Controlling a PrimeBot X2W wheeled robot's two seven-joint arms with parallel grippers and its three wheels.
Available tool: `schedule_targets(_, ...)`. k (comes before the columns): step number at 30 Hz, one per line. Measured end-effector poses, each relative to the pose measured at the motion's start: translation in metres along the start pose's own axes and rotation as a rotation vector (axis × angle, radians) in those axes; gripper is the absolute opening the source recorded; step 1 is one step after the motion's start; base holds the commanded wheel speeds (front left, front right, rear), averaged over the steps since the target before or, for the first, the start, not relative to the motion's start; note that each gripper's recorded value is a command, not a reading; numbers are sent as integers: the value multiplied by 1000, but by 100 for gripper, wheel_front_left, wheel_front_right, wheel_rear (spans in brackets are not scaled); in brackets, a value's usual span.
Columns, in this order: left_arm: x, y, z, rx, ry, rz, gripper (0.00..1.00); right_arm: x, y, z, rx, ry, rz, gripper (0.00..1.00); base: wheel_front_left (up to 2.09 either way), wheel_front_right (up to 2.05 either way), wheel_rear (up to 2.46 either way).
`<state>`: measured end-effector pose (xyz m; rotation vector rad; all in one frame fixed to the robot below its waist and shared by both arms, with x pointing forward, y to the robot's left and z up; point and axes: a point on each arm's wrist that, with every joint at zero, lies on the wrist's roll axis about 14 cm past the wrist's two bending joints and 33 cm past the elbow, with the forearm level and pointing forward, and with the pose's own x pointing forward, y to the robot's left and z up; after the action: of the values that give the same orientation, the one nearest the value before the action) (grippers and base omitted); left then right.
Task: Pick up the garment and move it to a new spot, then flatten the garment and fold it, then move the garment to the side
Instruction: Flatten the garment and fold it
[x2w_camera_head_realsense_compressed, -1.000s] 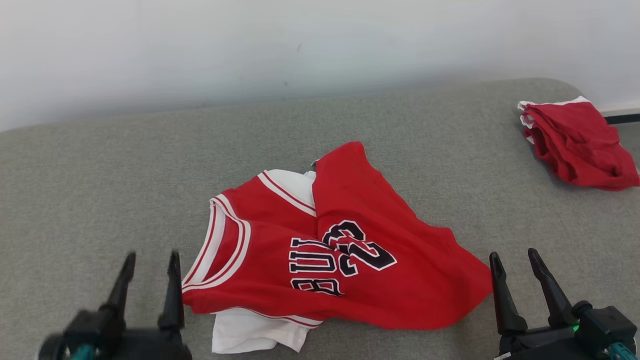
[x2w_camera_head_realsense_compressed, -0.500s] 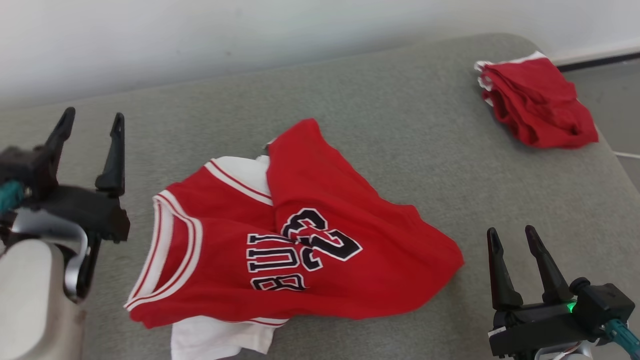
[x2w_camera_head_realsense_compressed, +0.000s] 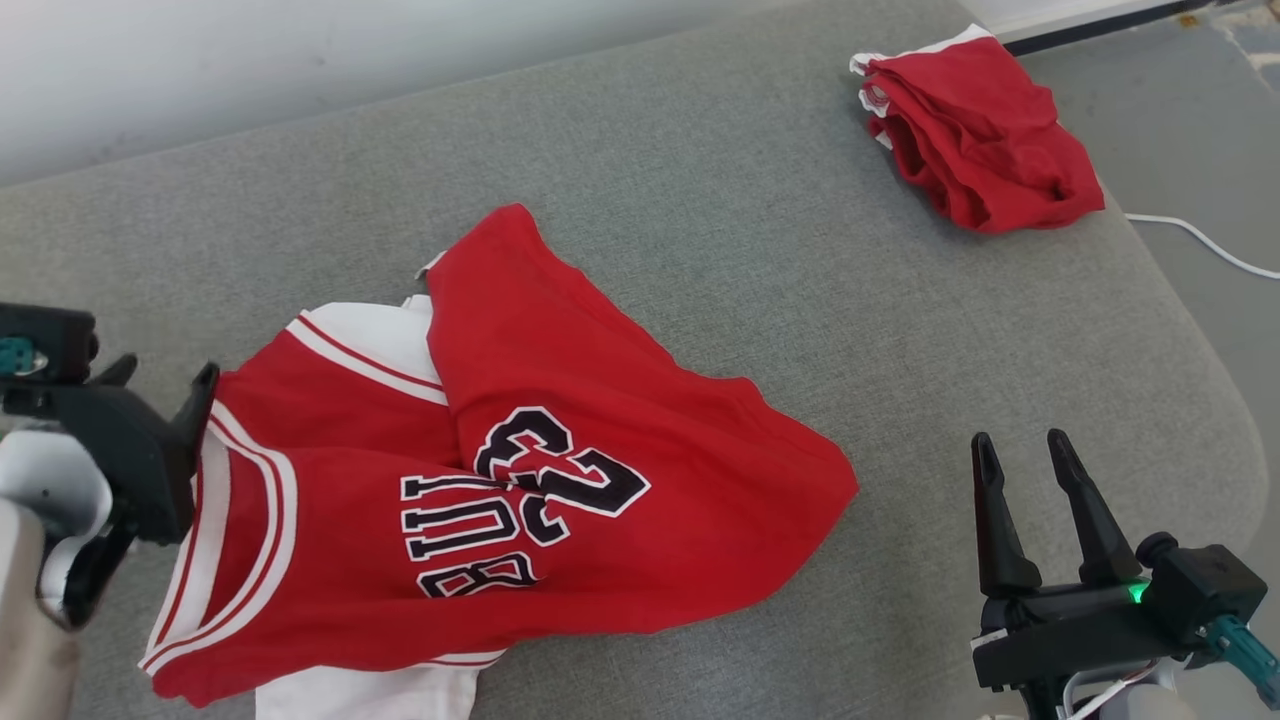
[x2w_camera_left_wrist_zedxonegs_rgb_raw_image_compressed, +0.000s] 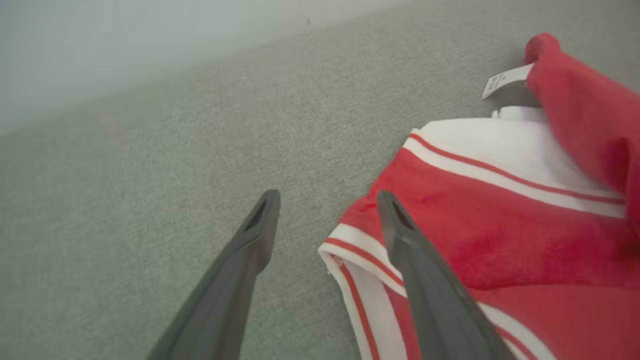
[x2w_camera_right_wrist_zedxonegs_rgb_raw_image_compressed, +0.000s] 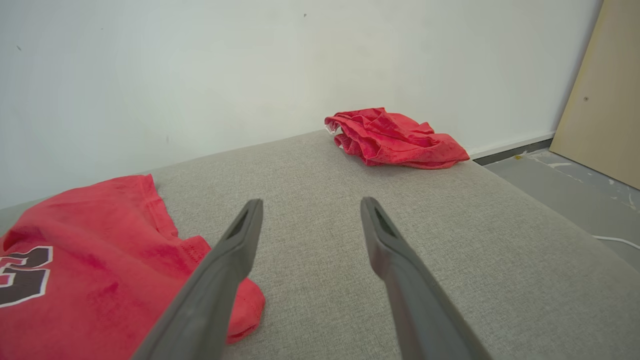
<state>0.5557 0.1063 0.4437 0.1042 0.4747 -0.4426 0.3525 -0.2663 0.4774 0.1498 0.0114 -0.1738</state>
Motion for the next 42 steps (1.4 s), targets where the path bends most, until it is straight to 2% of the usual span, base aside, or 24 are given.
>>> schedule_targets(4,4,-8,-28,-39,112,-34,100,0,-4,-1,-4,6,-12,100,0,0,0)
schedule_targets(9,5,-14,-41,-71,176,-55,100,0,-5,-2,-6,8,-15,100,0,0,0)
schedule_targets(10,5,-16,-42,-66,191,-64,84,0,-5,-2,-5,9,-16,100,0,0,0)
schedule_targets(11,6,-19,-44,-58,202,-71,84,0,-5,-2,-6,9,-17,100,0,0,0)
schedule_targets(12,7,-20,-43,-46,205,-77,19,0,-6,-2,-7,9,-18,100,0,0,0)
schedule_targets(13,8,-21,-41,-35,202,-81,0,0,-6,-2,-7,8,-19,100,0,0,0)
schedule_targets(16,12,-23,-30,-7,155,-88,0,1,-8,-1,-9,9,-24,100,0,0,0)
schedule_targets(23,19,-6,60,126,-218,4,0,1,-12,-2,-13,11,-37,100,0,0,0)
schedule_targets(26,20,2,71,154,-279,43,0,2,-11,-1,-13,8,-35,100,0,0,0)
schedule_targets(27,20,3,71,172,-288,47,10,2,-11,-1,-13,7,-34,100,0,0,0)
schedule_targets(28,21,4,69,184,-286,50,44,3,-10,0,-13,6,-32,100,0,0,0)
schedule_targets(29,22,4,65,187,-277,51,100,3,-9,0,-12,5,-28,100,0,0,0)
schedule_targets(33,21,0,62,174,-306,50,100,5,-4,2,-7,-2,-15,100,0,0,0)
schedule_targets(42,-22,13,91,58,-537,140,100,4,8,6,-9,-18,34,100,0,0,0)
